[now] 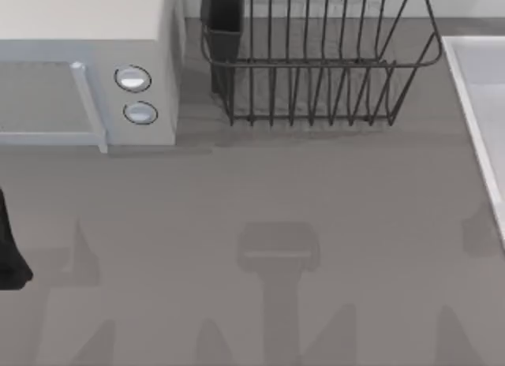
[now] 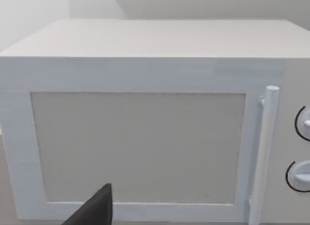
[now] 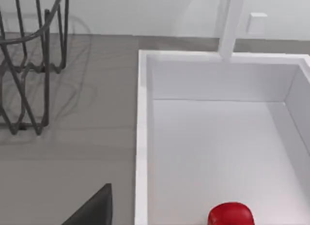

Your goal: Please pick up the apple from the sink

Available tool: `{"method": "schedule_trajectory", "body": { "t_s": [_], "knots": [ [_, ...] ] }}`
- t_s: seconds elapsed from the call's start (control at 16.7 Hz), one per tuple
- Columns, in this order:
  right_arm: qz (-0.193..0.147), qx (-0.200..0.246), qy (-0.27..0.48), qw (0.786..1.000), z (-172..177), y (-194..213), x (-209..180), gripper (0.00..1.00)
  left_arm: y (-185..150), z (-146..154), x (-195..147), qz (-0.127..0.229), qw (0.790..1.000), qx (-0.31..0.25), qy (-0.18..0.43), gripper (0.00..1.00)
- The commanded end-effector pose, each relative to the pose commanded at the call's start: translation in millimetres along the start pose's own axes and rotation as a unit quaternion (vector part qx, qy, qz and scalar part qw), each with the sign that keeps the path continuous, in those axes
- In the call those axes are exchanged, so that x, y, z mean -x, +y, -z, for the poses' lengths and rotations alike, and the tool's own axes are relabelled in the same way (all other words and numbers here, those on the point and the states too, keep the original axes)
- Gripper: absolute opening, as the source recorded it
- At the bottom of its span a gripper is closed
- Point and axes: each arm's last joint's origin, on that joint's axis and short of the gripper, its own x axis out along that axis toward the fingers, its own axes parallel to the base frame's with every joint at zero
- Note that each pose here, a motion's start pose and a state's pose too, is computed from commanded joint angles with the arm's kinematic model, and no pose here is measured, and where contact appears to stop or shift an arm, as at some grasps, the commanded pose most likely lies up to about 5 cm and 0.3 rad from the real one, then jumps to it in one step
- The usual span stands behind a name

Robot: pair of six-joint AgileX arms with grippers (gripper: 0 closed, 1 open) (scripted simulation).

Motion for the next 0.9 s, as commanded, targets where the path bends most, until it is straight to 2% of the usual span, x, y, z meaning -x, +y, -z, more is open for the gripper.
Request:
{"method": "schedule_trajectory", "body": {
  "t_s": [0.24,0.48,0.66,0.9],
  "knots": [
    [0.008,0.010,0.147,0.989,-52,-9,-41,1.00,0,0,0,0.000,1.000,0.000,0.000,1.00],
    [0.007,0.014,0.302,0.953,-82,-24,-117,1.00,0,0,0,0.000,1.000,0.000,0.000,1.00],
    [0.000,0.012,0.408,0.913,-80,-38,-182,1.00,0,0,0,0.000,1.000,0.000,0.000,1.00],
    [-0.014,0.004,0.518,0.855,-51,-56,-254,1.00,0,0,0,0.000,1.000,0.000,0.000,1.00]
  ]
}}
